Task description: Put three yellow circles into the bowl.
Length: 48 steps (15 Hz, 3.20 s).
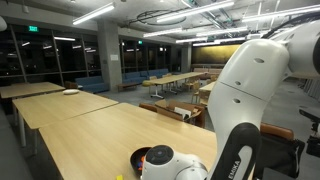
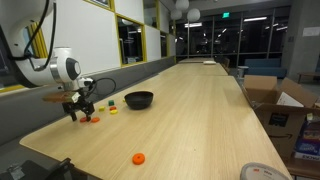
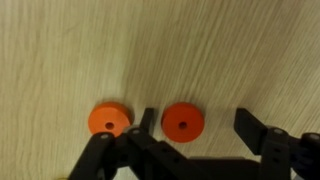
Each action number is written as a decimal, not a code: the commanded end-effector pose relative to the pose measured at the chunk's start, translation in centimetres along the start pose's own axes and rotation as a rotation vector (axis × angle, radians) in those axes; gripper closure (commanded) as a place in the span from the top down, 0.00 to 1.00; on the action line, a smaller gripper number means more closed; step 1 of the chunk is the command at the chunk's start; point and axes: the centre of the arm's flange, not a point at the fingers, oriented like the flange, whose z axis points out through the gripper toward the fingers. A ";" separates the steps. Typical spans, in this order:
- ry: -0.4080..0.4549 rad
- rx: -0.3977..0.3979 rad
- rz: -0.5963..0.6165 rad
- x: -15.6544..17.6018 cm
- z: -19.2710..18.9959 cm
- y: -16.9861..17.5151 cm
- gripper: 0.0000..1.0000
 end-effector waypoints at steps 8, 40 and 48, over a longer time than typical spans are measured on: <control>0.018 -0.038 -0.015 1.3 -1.2 0.5 0.25; 0.194 -0.061 0.335 10.6 -11.0 20.1 0.25; 0.174 -0.044 0.385 11.9 -10.1 20.4 0.67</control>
